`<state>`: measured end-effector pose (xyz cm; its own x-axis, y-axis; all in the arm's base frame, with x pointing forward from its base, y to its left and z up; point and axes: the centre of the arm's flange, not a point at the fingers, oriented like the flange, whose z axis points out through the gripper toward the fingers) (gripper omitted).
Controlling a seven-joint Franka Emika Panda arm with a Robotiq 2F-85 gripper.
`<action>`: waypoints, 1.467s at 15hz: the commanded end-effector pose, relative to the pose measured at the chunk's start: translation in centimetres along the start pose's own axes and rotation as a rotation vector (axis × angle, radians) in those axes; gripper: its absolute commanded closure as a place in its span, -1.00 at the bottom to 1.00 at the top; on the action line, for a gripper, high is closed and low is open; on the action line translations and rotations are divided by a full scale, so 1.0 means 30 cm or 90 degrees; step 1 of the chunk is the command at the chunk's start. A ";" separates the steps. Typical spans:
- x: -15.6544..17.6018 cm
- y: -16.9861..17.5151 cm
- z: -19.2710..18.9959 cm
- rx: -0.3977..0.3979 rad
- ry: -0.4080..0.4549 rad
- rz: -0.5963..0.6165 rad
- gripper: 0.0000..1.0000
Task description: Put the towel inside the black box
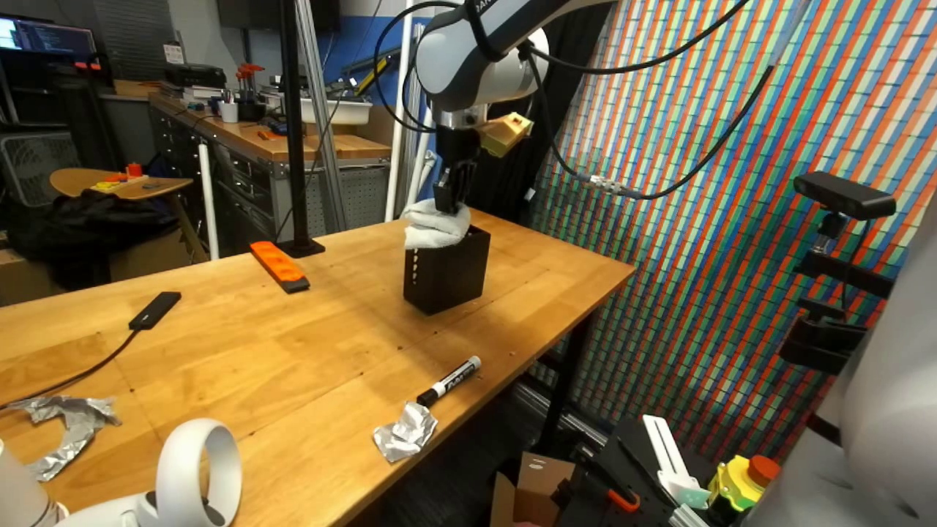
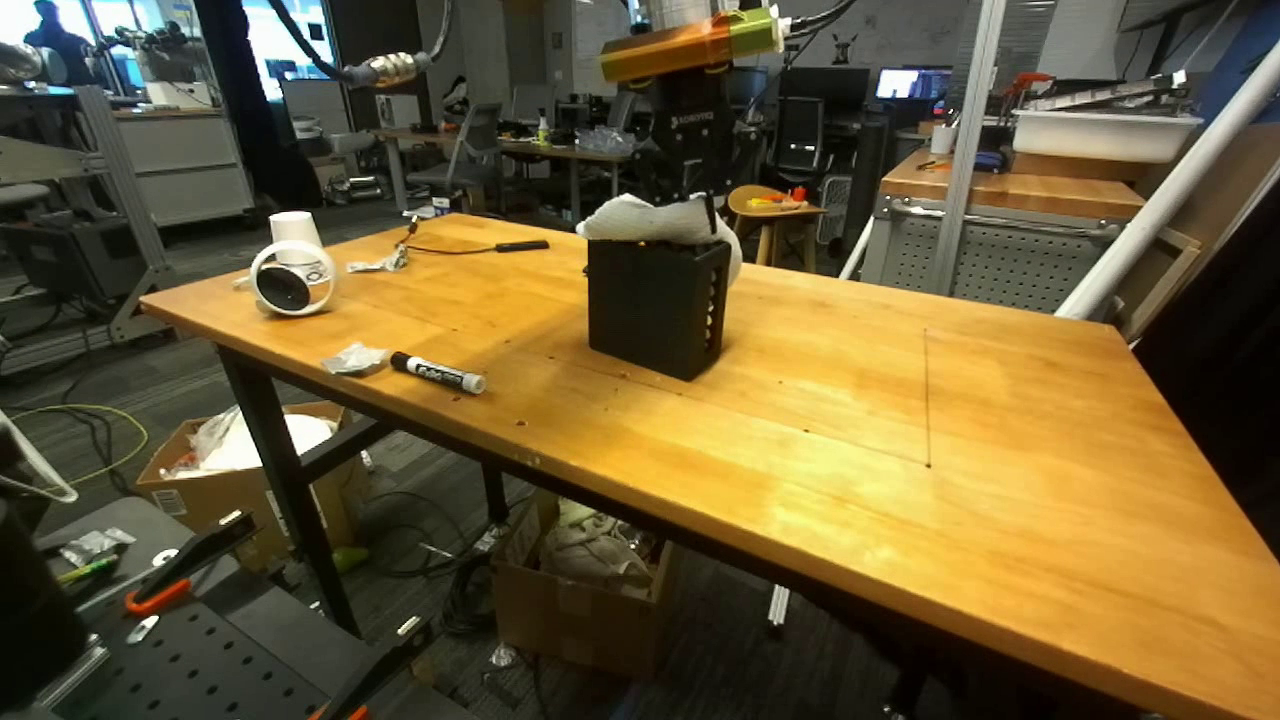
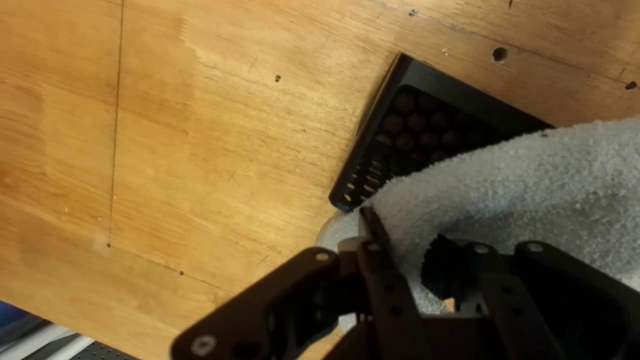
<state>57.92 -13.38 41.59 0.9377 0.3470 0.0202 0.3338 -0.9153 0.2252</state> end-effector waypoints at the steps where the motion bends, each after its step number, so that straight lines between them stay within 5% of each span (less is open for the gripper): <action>1: -0.034 -0.032 0.000 -0.015 -0.020 -0.014 0.94; 12: -0.092 -0.097 -0.127 -0.046 0.016 0.009 0.94; 17: -0.067 -0.187 -0.093 -0.027 0.004 -0.009 0.94; 22: 0.002 -0.153 -0.019 -0.006 -0.010 0.036 0.94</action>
<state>54.78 -8.45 41.47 0.9381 0.3463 0.0056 0.3338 -0.9082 0.2524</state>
